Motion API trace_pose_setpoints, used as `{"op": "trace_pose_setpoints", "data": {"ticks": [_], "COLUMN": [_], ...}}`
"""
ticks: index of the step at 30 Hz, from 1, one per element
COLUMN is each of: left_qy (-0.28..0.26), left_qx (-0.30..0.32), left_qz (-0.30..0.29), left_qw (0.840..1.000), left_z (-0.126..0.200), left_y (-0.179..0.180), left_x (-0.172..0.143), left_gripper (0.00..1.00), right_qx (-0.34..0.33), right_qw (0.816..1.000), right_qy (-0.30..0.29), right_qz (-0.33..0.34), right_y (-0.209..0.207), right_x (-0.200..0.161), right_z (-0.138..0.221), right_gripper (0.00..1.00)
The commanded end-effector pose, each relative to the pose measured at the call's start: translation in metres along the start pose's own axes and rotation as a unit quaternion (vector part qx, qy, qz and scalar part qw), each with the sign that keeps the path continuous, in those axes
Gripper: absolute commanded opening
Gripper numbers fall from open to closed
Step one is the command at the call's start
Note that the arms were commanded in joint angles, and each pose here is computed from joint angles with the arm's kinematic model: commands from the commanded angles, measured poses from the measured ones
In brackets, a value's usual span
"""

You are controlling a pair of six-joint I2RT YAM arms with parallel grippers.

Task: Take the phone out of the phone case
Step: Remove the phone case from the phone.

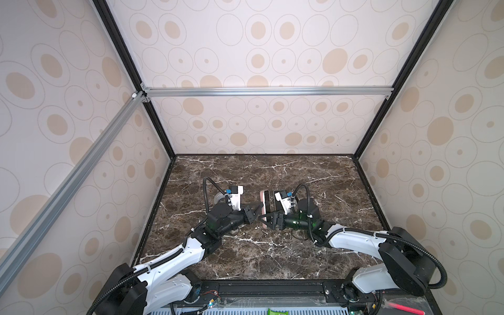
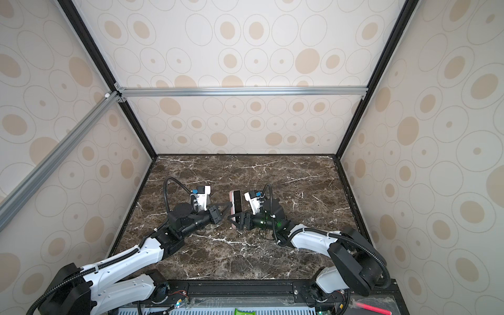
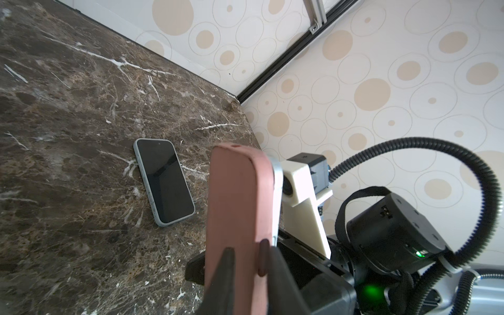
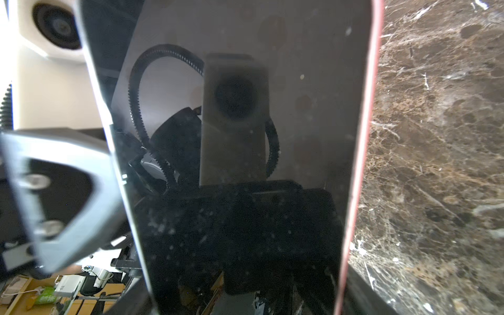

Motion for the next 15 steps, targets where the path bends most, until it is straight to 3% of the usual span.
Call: {"op": "trace_pose_setpoints", "data": {"ticks": [1, 2, 3, 7, 10, 13, 15], "left_qy": [-0.085, -0.096, -0.105, -0.127, -0.116, -0.110, -0.115], "left_qx": [-0.043, -0.039, -0.029, -0.004, -0.022, -0.042, -0.045], "left_qz": [-0.030, -0.038, -0.045, -0.059, -0.079, -0.084, -0.082], "left_qw": [0.995, 0.994, 0.993, 0.990, 0.990, 0.990, 0.989], "left_z": [0.015, 0.019, 0.022, 0.029, 0.022, 0.017, 0.017], "left_y": [-0.031, -0.034, -0.036, -0.045, -0.056, -0.061, -0.062], "left_x": [0.041, 0.047, 0.053, 0.072, 0.081, 0.083, 0.083], "left_gripper": [0.86, 0.97, 0.99, 0.99, 0.99, 0.87, 0.73], "right_qx": [0.031, 0.025, 0.020, 0.008, 0.007, 0.017, 0.022], "right_qw": [0.998, 0.998, 0.997, 0.994, 0.991, 0.990, 0.989], "right_qy": [-0.027, -0.030, -0.030, -0.017, -0.012, -0.017, -0.021], "right_qz": [0.049, 0.056, 0.065, 0.106, 0.132, 0.142, 0.145], "right_y": [0.029, 0.032, 0.037, 0.053, 0.064, 0.074, 0.079], "right_x": [0.016, 0.018, 0.020, 0.025, 0.027, 0.030, 0.032], "right_z": [0.013, 0.016, 0.020, 0.032, 0.041, 0.046, 0.049], "right_gripper": [0.24, 0.20, 0.16, 0.01, 0.00, 0.00, 0.00]}}
Point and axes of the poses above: each gripper's point midway between its finger pads, its own z axis back along the fingers, its own y axis along the line the jaws close on, x = y × z, the point moved 7 cm from there along z, back along the fingers, and after that the axes turned 10 degrees about -z, right-handed, at the moved point
